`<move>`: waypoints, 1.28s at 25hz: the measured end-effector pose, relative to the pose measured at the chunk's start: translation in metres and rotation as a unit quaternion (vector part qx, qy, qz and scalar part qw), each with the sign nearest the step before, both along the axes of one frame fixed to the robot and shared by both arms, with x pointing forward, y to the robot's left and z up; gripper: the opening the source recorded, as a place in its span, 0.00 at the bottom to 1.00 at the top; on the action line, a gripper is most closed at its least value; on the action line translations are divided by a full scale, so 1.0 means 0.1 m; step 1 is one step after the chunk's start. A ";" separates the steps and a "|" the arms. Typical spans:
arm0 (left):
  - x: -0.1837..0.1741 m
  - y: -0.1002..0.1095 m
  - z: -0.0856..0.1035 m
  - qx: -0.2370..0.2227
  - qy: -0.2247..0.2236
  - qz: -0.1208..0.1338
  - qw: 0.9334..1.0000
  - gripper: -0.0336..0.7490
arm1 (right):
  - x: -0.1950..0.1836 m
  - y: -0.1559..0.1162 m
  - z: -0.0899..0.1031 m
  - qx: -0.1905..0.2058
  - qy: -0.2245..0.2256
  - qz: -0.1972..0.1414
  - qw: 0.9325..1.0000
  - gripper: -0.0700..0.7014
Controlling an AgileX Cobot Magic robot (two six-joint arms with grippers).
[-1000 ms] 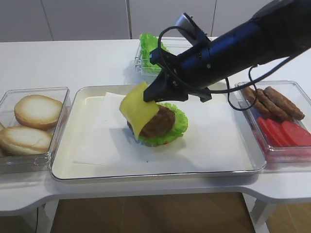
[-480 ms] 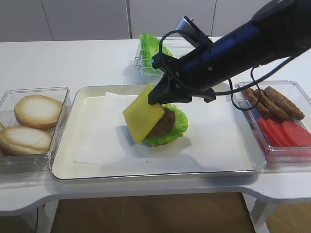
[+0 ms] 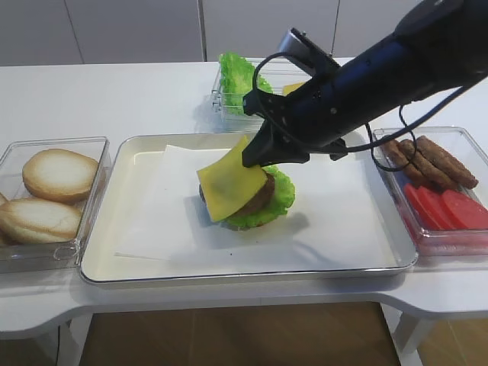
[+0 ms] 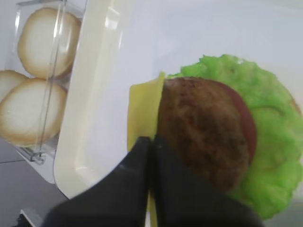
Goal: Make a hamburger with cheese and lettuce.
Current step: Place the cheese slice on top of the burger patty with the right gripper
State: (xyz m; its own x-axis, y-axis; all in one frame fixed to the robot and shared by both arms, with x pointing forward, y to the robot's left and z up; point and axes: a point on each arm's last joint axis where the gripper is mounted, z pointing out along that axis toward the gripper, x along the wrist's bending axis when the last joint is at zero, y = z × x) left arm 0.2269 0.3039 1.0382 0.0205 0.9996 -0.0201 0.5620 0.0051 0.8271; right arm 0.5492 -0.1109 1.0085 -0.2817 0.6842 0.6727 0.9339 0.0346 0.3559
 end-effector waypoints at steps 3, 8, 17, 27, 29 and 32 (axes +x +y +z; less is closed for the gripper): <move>0.00 0.00 0.00 0.000 0.000 0.000 1.000 0.63 | 0.00 -0.02 -0.02 -0.014 0.000 0.003 1.000 0.09; 0.00 0.00 0.00 0.000 0.000 0.000 1.000 0.63 | 0.01 -0.03 -0.02 -0.020 -0.006 -0.004 1.000 0.09; 0.00 0.00 0.00 0.000 0.000 0.000 1.000 0.63 | 0.03 -0.04 -0.03 -0.031 -0.013 -0.011 0.999 0.09; 0.00 0.00 0.00 0.000 0.000 0.000 1.000 0.63 | 0.01 -0.07 -0.07 -0.056 -0.007 -0.003 0.998 0.11; 0.00 0.00 0.00 0.000 0.000 0.000 1.000 0.63 | 0.01 -0.07 -0.07 -0.054 -0.005 -0.002 0.999 0.11; 0.00 0.00 0.00 0.000 0.000 0.000 1.000 0.63 | 0.01 -0.06 -0.06 -0.047 0.000 -0.006 0.999 0.11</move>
